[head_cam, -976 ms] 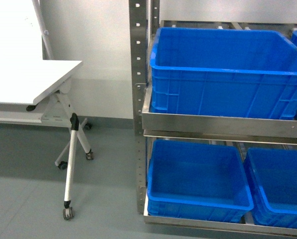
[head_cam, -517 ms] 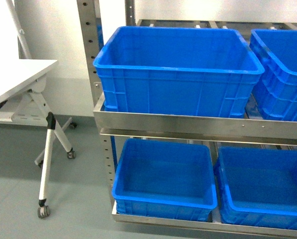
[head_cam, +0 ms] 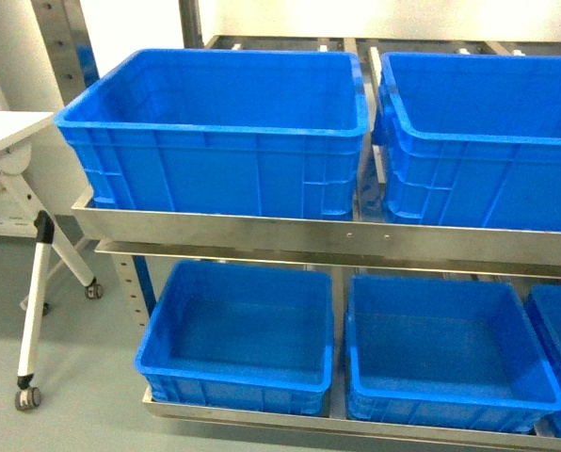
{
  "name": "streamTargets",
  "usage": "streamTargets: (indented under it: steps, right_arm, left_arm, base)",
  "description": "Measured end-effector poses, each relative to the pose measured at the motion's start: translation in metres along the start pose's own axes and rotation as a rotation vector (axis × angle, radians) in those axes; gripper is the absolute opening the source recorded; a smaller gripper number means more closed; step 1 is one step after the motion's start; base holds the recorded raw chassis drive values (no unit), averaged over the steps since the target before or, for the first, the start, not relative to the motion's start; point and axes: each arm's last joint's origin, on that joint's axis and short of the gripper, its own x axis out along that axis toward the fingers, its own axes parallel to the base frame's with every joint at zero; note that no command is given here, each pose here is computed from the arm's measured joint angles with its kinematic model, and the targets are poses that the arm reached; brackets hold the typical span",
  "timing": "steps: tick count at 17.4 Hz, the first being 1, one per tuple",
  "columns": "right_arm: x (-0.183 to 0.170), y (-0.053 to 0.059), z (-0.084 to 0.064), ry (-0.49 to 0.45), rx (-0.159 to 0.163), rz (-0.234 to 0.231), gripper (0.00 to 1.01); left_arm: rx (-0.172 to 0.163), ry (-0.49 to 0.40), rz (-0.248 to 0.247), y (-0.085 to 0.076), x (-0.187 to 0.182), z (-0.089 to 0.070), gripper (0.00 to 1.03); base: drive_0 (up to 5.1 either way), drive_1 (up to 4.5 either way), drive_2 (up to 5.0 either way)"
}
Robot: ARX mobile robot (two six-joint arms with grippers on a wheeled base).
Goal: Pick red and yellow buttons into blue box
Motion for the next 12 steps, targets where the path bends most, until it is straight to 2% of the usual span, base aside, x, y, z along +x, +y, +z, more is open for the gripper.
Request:
streamTargets:
  steps: [7, 12]
  right_arm:
    - [-0.0001, 0.0001, -0.0001, 0.001, 0.000, 0.000, 0.39]
    - [0.0000, -0.0001, -0.0002, 0.004, 0.000, -0.004, 0.39]
  left_arm:
    - [0.000, -0.001, -0.003, -0.0002, 0.0001, 0.0001, 0.25]
    - [0.000, -0.002, -0.005, -0.0005, 0.0000, 0.0003, 0.25]
  base:
    - [4.6, -2.23, -2.2]
    - [0.0, 0.00, 0.0]
